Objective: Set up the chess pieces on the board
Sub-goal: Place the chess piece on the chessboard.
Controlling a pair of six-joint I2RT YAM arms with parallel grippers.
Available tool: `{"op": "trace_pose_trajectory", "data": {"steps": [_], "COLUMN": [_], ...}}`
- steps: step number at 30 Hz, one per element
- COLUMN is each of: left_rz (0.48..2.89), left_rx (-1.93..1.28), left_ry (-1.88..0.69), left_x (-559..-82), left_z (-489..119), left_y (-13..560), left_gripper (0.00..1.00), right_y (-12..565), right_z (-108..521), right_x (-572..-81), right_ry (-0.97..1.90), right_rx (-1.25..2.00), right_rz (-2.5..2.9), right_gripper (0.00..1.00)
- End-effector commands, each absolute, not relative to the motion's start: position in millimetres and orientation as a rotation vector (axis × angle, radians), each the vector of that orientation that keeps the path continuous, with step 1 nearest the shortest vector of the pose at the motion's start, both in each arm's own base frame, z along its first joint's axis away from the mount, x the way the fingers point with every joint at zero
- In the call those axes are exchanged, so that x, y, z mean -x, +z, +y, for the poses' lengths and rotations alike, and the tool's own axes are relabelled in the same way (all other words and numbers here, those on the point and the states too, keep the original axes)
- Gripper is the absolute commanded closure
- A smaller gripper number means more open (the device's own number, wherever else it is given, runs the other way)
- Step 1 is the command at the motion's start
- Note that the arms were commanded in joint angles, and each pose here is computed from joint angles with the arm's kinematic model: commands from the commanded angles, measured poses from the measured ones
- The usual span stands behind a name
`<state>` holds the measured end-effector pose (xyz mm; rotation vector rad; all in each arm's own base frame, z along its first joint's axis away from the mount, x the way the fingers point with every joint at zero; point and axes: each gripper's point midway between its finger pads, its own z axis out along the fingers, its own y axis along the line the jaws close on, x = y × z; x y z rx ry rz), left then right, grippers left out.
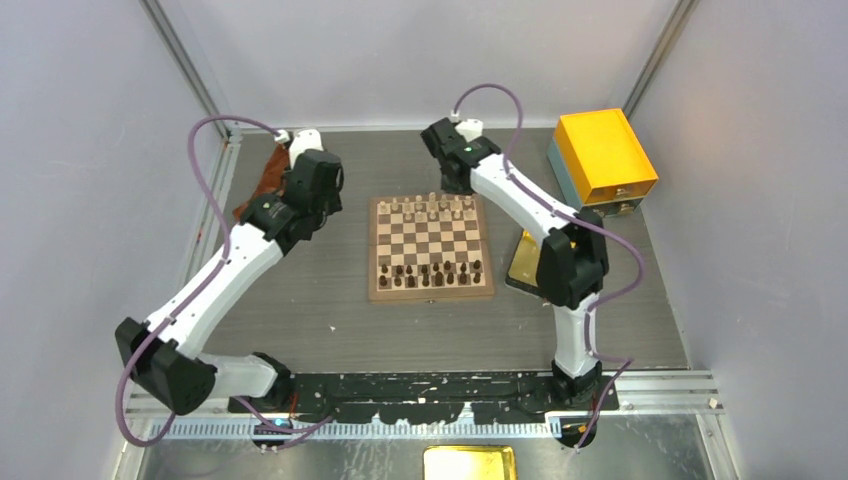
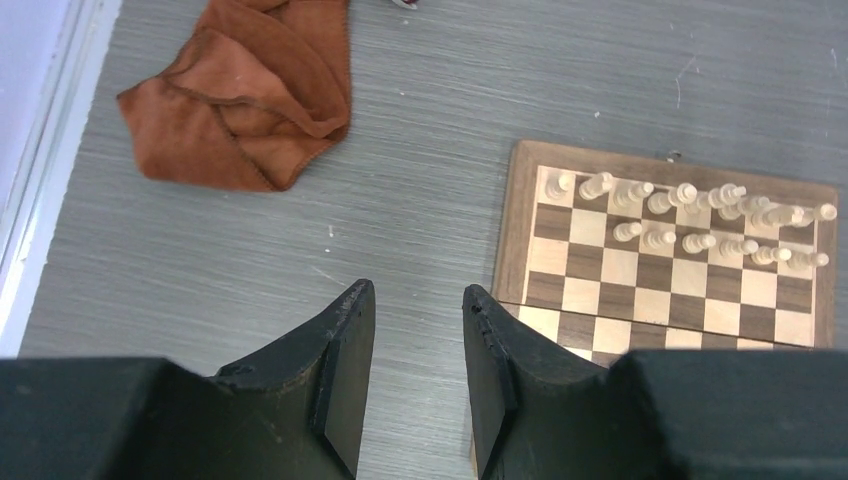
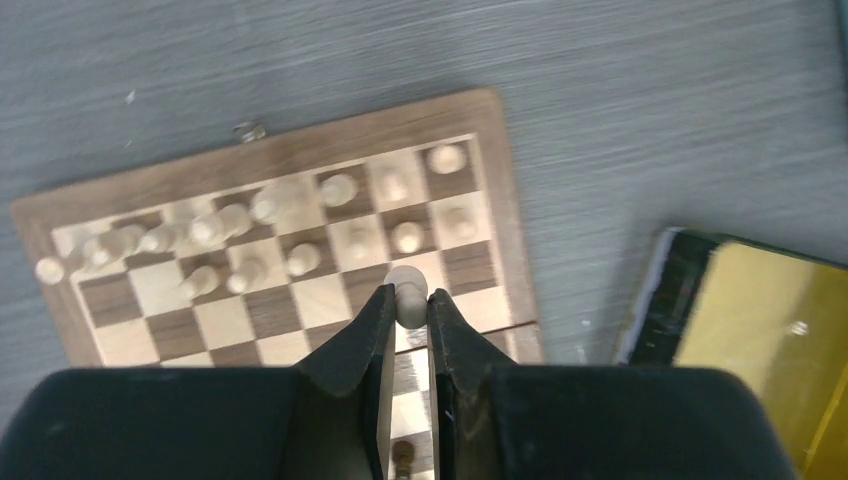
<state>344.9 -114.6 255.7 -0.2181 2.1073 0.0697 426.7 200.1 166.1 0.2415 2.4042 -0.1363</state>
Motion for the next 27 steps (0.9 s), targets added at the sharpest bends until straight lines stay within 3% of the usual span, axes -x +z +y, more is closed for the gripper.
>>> {"op": "trace_pose_trajectory", "data": {"steps": [1, 13, 27], "left_rz": [2.069, 2.054, 2.03], "left_rx": [0.324, 0.363, 0.377], "left_ry": [0.08, 0.057, 0.027], "left_x": [-333.3, -315.6, -309.2], "left_z": [-92.3, -79.5, -76.9], "left_y": [264.8, 266.3, 274.9], "left_gripper": [0.61, 0.61, 0.61], "right_y": [182.1, 171.7, 148.1], "right_z": [254.1, 338.2, 374.2], "right_x": [-435.7, -417.9, -405.1], "right_ry": [-0.013, 0.06, 0.08], "right_rx": [-0.081, 0.127, 0.201], "right_rz": [2.363, 2.376, 2.429], "right_gripper": [0.99, 0.99, 0.99]}}
